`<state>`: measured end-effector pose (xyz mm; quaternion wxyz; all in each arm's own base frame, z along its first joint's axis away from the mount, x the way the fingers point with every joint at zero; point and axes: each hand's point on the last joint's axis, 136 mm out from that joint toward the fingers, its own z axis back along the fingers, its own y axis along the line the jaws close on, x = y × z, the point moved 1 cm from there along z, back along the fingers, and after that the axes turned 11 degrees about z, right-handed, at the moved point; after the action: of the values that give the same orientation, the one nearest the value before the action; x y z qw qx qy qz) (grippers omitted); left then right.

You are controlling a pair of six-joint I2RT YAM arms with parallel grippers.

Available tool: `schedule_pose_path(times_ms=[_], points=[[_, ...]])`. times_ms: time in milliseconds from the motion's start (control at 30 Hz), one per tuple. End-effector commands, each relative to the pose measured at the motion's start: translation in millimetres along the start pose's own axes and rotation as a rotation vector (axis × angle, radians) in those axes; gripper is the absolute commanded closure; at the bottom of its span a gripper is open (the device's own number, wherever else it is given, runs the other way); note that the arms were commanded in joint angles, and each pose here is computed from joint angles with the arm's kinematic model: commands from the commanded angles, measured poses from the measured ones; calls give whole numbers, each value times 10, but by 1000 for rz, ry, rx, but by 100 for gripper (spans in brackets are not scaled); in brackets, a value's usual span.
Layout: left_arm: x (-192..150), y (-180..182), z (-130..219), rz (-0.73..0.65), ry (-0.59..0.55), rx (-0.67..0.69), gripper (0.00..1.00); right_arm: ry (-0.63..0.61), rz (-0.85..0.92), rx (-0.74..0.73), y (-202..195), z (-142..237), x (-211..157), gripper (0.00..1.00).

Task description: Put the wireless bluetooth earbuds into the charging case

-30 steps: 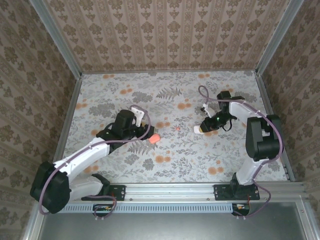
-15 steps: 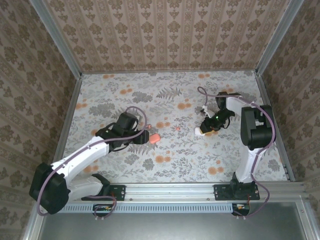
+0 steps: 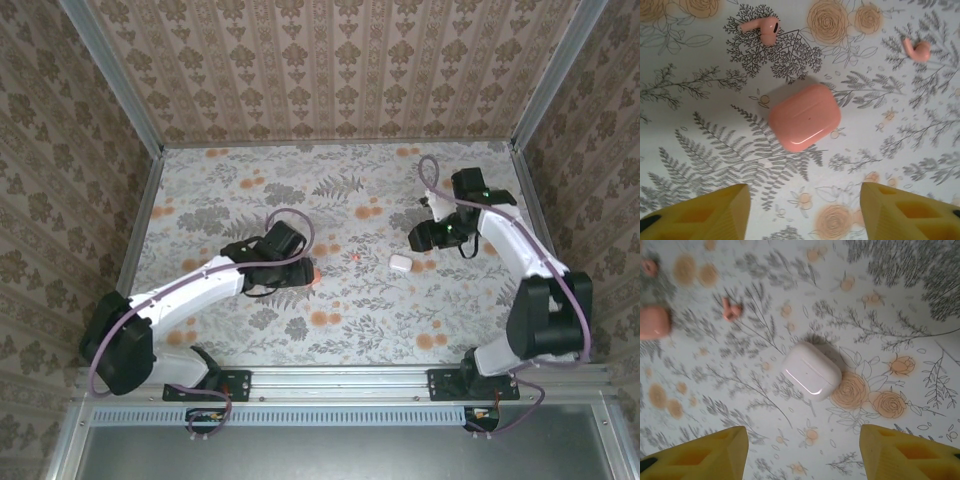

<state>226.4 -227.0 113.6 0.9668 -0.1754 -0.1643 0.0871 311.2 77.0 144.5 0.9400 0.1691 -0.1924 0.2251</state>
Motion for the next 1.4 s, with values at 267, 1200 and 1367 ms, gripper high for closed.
schedule_pose_path(times_ms=[267,1200,1367], points=[[-31,-127,-192,369,191,386,32,-218,-115,57,391,120,139,38],[-31,33,-876,561,384,425,21,-269,-64,169,554,190,559,34],[0,35,-971,542,405,395,23,-266,-64,160,570,208,553,34]])
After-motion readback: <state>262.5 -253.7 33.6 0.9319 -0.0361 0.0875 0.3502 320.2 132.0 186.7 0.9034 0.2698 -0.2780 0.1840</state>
